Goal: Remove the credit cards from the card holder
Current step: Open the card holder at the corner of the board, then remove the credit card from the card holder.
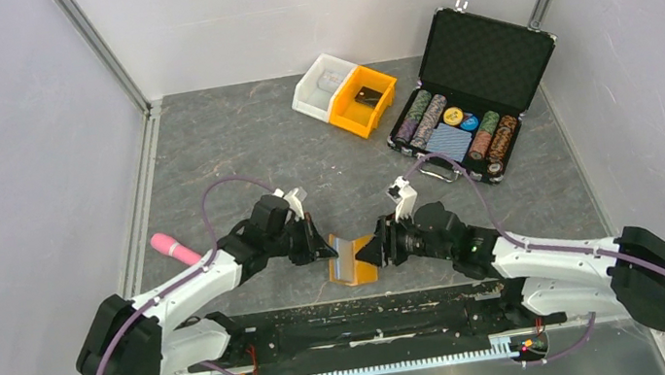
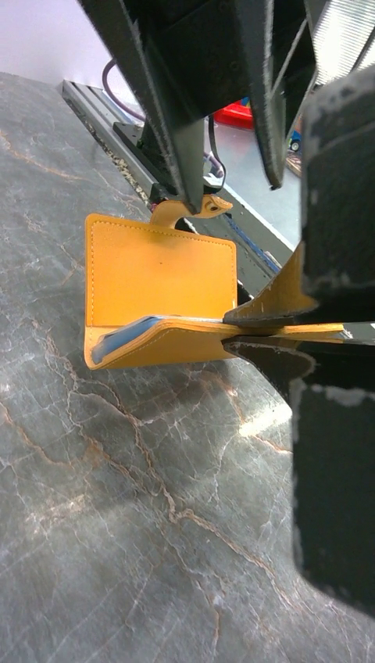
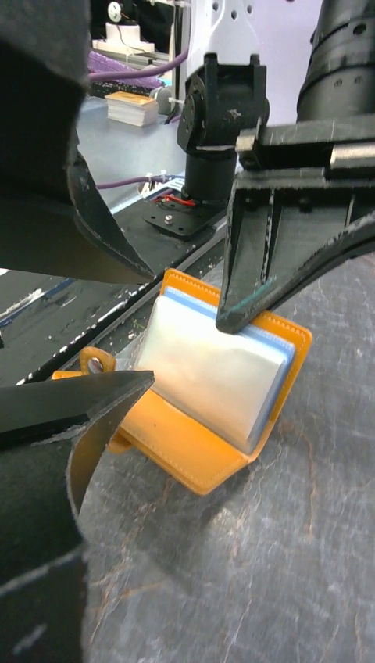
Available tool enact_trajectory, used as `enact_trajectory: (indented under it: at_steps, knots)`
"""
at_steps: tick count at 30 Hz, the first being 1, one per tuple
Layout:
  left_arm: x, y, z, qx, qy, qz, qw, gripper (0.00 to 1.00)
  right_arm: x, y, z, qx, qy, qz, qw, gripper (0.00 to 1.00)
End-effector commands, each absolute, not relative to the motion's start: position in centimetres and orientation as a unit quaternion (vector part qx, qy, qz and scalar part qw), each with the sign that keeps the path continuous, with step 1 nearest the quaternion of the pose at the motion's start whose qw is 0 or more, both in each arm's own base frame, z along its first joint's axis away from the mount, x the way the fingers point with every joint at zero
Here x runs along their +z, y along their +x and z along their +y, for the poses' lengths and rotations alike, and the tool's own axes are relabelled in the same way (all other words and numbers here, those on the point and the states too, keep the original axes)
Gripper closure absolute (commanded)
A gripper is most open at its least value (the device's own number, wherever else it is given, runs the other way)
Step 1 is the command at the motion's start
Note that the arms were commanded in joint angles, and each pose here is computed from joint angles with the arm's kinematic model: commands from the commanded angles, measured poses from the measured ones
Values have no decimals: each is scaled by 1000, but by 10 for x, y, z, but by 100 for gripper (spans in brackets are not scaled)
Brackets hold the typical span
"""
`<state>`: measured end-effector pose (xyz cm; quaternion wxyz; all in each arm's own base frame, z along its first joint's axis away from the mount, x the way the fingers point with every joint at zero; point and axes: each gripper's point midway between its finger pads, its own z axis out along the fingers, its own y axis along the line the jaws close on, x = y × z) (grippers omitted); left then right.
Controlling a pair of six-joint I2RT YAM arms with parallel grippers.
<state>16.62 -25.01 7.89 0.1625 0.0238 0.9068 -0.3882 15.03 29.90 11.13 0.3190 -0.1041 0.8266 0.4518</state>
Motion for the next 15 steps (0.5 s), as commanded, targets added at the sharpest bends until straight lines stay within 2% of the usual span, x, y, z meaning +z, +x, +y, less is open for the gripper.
enact_trajectory:
  at_steps: [1,6,8,9,11,15]
  knots:
    - [96,173,-254,-394,24,900,184,97,146,156,321,489,-112,793,347,53]
    - [98,171,-257,-400,21,899,177,96,124,153,329,478,-120,807,325,53]
    - [100,170,-258,-403,20,898,176,86,117,153,331,473,-123,811,322,52]
    - [101,170,-258,-405,21,897,177,87,115,154,332,471,-126,812,321,51]
    - [100,169,-257,-404,21,897,177,97,107,154,333,463,-131,818,316,50]
    - [101,167,-256,-405,21,897,177,97,99,153,337,466,-135,819,306,46]
